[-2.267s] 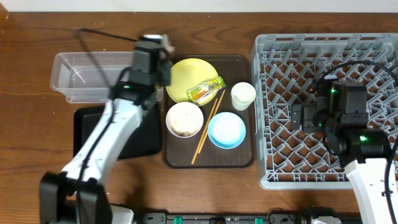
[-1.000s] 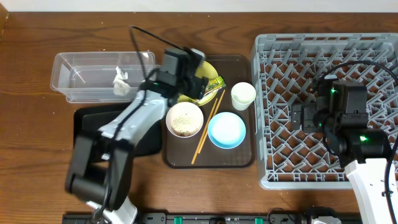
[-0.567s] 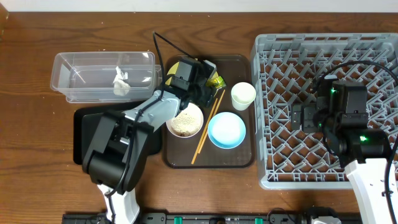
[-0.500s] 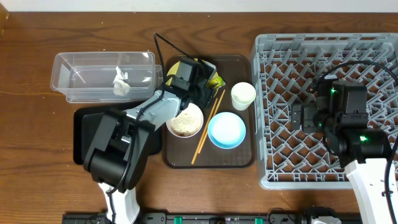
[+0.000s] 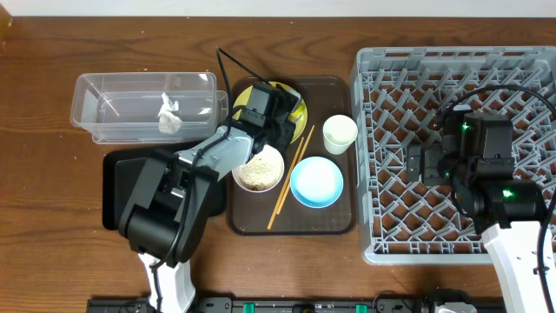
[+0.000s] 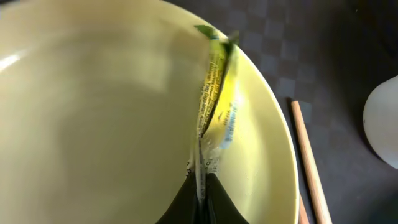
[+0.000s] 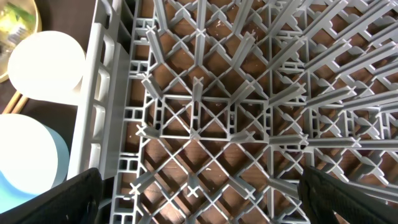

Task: Sort waste into correct bins and load items into the dishwasher rack
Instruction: 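Grasp the yellow snack wrapper on the plate with the left gripper, then move the wrapper over the clear bin and open the left gripper, then reach the left gripper to the white rice bowl and grip its rim, then tip the white bowl over the black tray to dump the rice, then set the emptied bowl back on the brown tray and release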

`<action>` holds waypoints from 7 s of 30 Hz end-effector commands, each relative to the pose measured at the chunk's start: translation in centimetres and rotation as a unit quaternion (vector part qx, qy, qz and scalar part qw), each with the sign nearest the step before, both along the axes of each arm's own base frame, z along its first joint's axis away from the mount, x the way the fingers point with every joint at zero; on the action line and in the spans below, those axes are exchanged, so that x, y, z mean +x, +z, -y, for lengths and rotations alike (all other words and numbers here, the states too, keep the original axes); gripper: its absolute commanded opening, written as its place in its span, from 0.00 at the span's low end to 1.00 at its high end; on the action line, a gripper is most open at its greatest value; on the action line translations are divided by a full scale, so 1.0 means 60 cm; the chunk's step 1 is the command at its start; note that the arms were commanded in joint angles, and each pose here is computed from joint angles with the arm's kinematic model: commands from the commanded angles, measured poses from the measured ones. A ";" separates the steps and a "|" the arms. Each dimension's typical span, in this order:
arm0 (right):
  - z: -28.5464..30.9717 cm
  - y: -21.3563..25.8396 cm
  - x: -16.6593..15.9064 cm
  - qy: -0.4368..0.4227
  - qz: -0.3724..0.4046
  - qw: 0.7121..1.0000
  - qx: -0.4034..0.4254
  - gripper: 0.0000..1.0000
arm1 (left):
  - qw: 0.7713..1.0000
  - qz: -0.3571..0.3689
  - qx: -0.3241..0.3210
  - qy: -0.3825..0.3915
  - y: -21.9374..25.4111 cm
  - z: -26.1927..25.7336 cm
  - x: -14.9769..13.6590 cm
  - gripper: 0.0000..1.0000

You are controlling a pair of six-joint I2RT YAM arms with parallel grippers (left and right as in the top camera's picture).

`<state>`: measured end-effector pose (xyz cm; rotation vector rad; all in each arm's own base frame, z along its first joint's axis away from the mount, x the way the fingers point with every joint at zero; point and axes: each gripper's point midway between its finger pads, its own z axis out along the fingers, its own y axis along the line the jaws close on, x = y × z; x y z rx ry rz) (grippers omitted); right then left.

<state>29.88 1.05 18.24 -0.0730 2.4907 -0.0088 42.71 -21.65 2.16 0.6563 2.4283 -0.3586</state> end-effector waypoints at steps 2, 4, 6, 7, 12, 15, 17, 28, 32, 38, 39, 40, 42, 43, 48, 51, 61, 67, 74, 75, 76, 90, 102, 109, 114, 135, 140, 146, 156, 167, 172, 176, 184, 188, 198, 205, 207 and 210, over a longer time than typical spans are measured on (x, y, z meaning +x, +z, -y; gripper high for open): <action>0.004 0.017 0.005 0.001 0.013 1.000 -0.001 0.99 | 0.993 0.068 -0.016 0.097 0.115 -0.060 0.045 0.06; 0.004 0.017 0.005 0.001 0.013 1.000 -0.001 0.99 | 0.980 0.089 -0.028 0.174 0.162 -0.108 0.060 0.06; 0.004 0.017 0.005 0.001 0.013 1.000 -0.001 0.99 | 0.961 0.101 -0.046 0.255 0.199 -0.161 0.069 0.06; 0.004 0.017 0.005 0.001 0.013 1.000 -0.001 0.99 | 0.945 0.102 -0.060 0.305 0.215 -0.194 0.070 0.06; 0.004 0.017 0.005 0.001 0.013 1.000 -0.001 0.99 | 0.854 0.068 -0.143 0.496 0.227 -0.320 0.065 0.06; 0.004 0.017 0.005 0.001 0.013 1.000 -0.001 0.99 | 0.795 0.029 -0.179 0.580 0.199 -0.371 0.053 0.06; 0.004 0.017 0.005 0.001 0.013 1.000 -0.001 0.99 | 0.767 0.015 -0.191 0.612 0.184 -0.393 0.049 0.06; 0.004 0.017 0.005 0.001 0.013 1.000 -0.001 0.99 | 0.754 0.012 -0.191 0.628 0.172 -0.423 0.049 0.66; 0.004 0.017 0.005 0.001 0.013 1.000 -0.001 0.99 | 0.808 0.024 -0.188 0.558 0.214 -0.389 0.048 0.78; 0.004 0.017 0.005 0.001 0.013 1.000 -0.001 0.99 | 0.909 -0.008 -0.138 0.392 0.229 -0.270 0.004 0.86; 0.004 0.017 0.005 0.001 0.013 1.000 -0.001 0.99 | 0.919 -0.022 -0.125 0.375 0.220 -0.250 -0.009 0.86; 0.004 0.017 0.005 0.001 0.013 1.000 -0.001 0.99 | 0.928 -0.033 -0.109 0.356 0.211 -0.234 -0.022 0.86; 0.004 0.017 0.005 0.001 0.013 1.000 -0.001 0.99 | 0.944 -0.056 -0.079 0.315 0.193 -0.199 -0.048 0.86; 0.004 0.017 0.005 0.001 0.013 1.000 -0.001 0.99 | 0.949 -0.065 -0.070 0.299 0.186 -0.183 -0.059 0.86; 0.004 0.017 0.005 0.001 0.013 1.000 -0.001 0.99 | 0.966 -0.094 -0.041 0.236 0.154 -0.112 -0.106 0.80; 0.004 0.017 0.005 0.001 0.013 1.000 -0.001 0.99 | 0.972 -0.106 -0.031 0.207 0.138 -0.076 -0.124 0.72; 0.004 0.017 0.005 0.001 0.013 1.000 -0.001 0.99 | 0.975 -0.155 0.017 0.160 0.054 -0.017 -0.161 0.66; 0.004 0.017 0.005 0.001 0.012 1.000 -0.001 0.99 | 0.967 -0.186 0.034 0.169 0.011 -0.011 -0.175 0.57; 0.004 0.016 0.004 0.001 0.011 1.000 -0.001 0.99 | 0.963 -0.200 0.048 0.175 -0.015 -0.015 -0.179 0.38; 0.004 0.016 0.004 0.001 0.011 1.000 -0.001 0.99 | 0.963 -0.201 0.048 0.175 -0.015 -0.015 -0.180 0.38; 0.004 0.016 0.004 0.001 0.011 1.000 -0.001 0.99 | 0.963 -0.201 0.048 0.174 -0.015 -0.014 -0.181 0.36; 0.004 0.017 0.004 0.001 0.012 1.000 -0.001 0.99 | 0.962 -0.204 0.052 0.175 -0.016 -0.015 -0.184 0.08; 0.004 0.016 0.004 0.001 0.011 1.000 -0.001 0.99 | 0.961 -0.197 0.069 0.183 0.001 -0.032 -0.190 0.06; 0.004 0.017 0.004 0.001 0.012 1.000 -0.001 0.99 | 0.965 -0.172 0.058 0.187 0.061 -0.044 -0.197 0.06; 0.004 0.017 0.004 0.001 0.012 1.000 -0.001 0.99 | 0.971 -0.148 0.036 0.186 0.124 -0.053 -0.210 0.06; 0.004 0.016 0.004 0.001 0.011 1.000 -0.001 0.99 | 0.903 -0.267 -0.311 0.129 0.202 -0.197 -0.223 0.06; 0.004 0.016 0.004 0.001 0.011 1.000 -0.001 0.99 | 0.846 -0.260 -0.452 0.108 0.211 -0.230 -0.221 0.06; 0.004 0.016 0.004 0.001 0.011 1.000 -0.001 0.99 | 0.768 -0.255 -0.574 0.125 0.217 -0.270 -0.211 0.06; 0.004 0.016 0.004 0.001 0.011 1.000 -0.001 0.99 | 0.699 -0.284 -0.626 0.199 0.204 -0.325 -0.202 0.06; 0.004 0.015 0.002 0.001 0.008 1.000 -0.001 0.99 | 0.597 -0.348 -0.663 0.289 0.204 -0.374 -0.201 0.06; 0.004 0.014 0.001 0.001 0.006 1.000 -0.002 0.99 | 0.579 -0.355 -0.669 0.302 0.204 -0.383 -0.202 0.06; 0.004 0.013 0.000 0.001 0.004 1.000 -0.002 0.99 | 0.580 -0.354 -0.669 0.302 0.204 -0.383 -0.202 0.06; 0.004 0.012 -0.001 0.001 0.003 1.000 -0.002 0.99 | 0.591 -0.343 -0.667 0.297 0.203 -0.386 -0.198 0.06; 0.004 0.012 -0.001 0.001 0.003 1.000 -0.002 0.99 | 0.634 -0.301 -0.658 0.274 0.201 -0.394 -0.187 0.06; 0.004 0.012 -0.001 0.001 0.003 1.000 -0.002 0.99 | 0.743 -0.256 -0.592 0.179 0.240 -0.314 -0.190 0.06; 0.004 0.012 -0.001 0.001 0.003 1.000 -0.002 0.99 | 0.885 -0.214 -0.391 0.133 0.245 -0.211 -0.195 0.06; 0.004 0.012 -0.001 0.001 0.003 1.000 -0.002 0.99 | 0.914 -0.189 -0.335 0.127 0.241 -0.185 -0.191 0.06; 0.004 0.012 -0.001 0.001 0.003 1.000 -0.002 0.99 | 0.951 -0.154 -0.246 0.107 0.221 -0.142 -0.189 0.06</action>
